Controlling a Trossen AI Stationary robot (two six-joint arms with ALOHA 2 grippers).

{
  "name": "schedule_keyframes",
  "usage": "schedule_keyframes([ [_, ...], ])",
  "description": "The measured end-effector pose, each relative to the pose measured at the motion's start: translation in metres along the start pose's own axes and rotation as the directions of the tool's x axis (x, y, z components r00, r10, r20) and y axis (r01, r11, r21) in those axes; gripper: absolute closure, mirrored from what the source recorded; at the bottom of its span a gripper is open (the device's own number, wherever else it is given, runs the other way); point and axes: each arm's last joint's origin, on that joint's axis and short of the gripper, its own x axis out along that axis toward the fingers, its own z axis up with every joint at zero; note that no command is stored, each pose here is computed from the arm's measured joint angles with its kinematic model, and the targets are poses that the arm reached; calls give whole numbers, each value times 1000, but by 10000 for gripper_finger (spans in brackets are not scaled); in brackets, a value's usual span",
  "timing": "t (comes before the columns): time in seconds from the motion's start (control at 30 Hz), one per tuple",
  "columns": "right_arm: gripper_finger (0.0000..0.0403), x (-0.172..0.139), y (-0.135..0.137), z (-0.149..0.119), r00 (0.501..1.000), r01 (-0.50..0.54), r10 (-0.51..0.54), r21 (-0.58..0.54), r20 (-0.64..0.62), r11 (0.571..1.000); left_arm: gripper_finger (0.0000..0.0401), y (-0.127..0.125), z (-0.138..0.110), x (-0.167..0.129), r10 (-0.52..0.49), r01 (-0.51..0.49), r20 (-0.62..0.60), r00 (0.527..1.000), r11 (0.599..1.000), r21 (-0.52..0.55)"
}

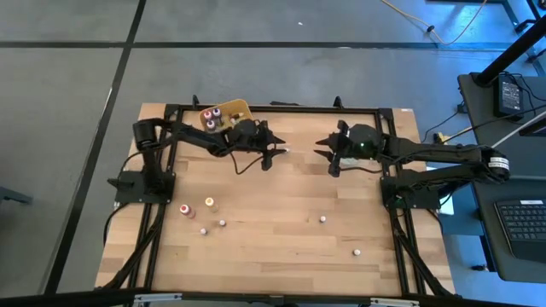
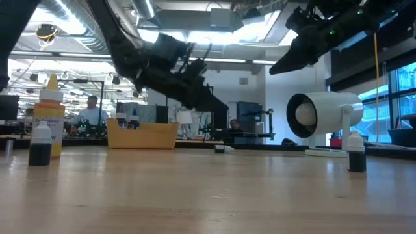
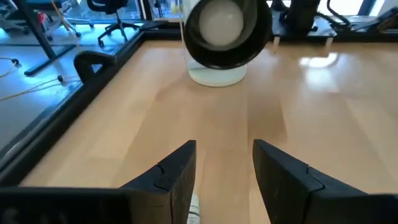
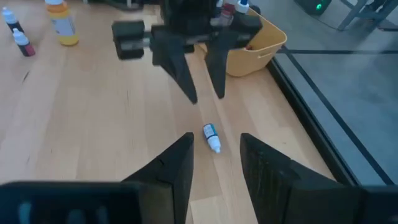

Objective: Pick & Place food coloring
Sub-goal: Put the small blue food coloring bottle into the yellow bin

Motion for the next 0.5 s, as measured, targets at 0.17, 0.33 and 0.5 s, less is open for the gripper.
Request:
schedule_keyframes([
  [0.17,269,0,0,0,1000,0,0,-2,1,1000,246,3,-20,12,4,-4,-24,1000,1000,-2],
  [0.33,269,0,0,0,1000,0,0,-3,4,1000,227,12,-29,18,24,-26,-47,999,999,-39],
  [0.5,269,0,0,1,1000,1,-1,-5,6,1000,185,17,-37,19,34,-38,-72,997,998,-49],
])
